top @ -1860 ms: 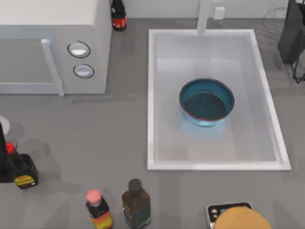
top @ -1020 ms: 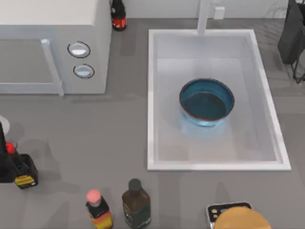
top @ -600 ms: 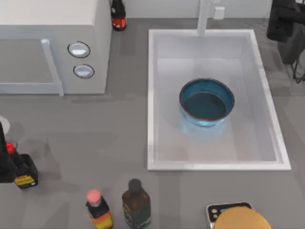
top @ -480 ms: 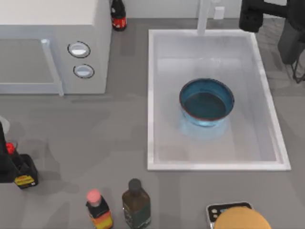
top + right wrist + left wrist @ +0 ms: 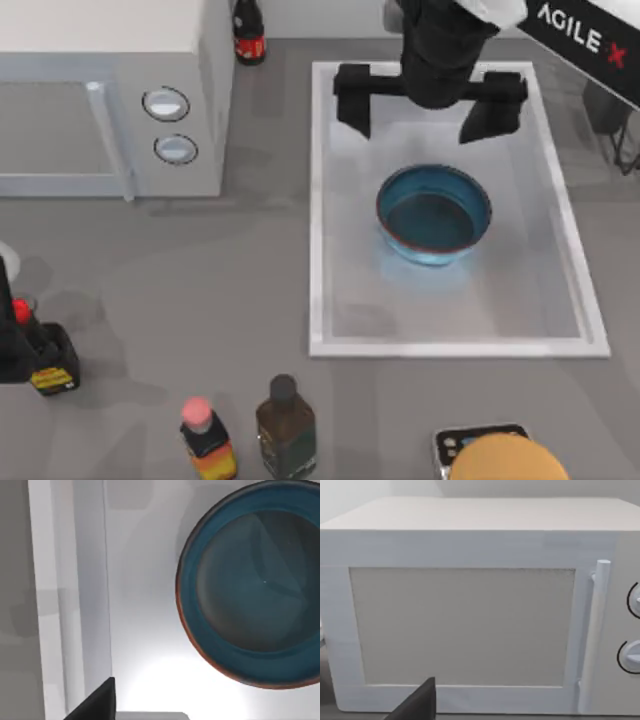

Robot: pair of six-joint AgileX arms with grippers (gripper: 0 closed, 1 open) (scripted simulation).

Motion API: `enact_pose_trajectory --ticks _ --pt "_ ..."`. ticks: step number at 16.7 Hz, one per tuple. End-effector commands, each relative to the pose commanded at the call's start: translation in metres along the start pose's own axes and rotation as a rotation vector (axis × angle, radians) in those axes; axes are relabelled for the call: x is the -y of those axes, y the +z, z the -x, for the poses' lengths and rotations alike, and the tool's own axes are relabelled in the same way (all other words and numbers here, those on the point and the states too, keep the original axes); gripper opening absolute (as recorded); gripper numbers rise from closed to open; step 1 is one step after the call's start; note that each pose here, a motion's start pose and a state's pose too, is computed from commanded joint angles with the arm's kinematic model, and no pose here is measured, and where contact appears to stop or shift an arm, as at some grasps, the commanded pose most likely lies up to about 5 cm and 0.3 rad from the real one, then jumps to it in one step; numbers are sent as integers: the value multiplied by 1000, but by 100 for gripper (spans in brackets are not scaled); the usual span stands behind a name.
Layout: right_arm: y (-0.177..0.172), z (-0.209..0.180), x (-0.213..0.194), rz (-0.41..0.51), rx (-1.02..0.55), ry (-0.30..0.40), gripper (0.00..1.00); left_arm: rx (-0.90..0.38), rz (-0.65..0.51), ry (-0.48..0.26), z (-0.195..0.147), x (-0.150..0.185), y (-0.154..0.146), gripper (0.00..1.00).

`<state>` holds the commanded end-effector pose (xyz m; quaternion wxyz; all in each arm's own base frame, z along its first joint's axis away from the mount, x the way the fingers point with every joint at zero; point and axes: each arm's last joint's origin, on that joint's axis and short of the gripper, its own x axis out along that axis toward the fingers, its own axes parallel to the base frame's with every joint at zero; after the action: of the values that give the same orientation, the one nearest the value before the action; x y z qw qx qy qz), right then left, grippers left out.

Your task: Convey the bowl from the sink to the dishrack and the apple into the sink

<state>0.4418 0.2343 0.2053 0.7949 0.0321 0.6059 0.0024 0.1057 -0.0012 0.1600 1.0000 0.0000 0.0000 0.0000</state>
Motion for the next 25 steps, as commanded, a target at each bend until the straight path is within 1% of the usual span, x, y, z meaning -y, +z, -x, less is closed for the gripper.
enact_pose_trajectory --ticks 2,4,6,10,13,20,22,25 --pt "0 -31 -16 18 -36 -23 100 0 0 0 0 0 0 100" --pt "-1 -52 -26 30 -58 -39 100 0 0 0 0 0 0 100" --pt "-2 -63 -30 36 -67 -46 100 0 0 0 0 0 0 100" --pt "-2 -64 -31 37 -68 -47 100 0 0 0 0 0 0 100" --pt "-2 -72 -29 35 -69 -48 100 0 0 0 0 0 0 100" --pt "-8 -155 -27 37 -68 -47 100 0 0 0 0 0 0 100" --pt "-9 -164 -26 37 -68 -47 100 0 0 0 0 0 0 100" --pt "-9 -164 -26 37 -68 -47 100 0 0 0 0 0 0 100"
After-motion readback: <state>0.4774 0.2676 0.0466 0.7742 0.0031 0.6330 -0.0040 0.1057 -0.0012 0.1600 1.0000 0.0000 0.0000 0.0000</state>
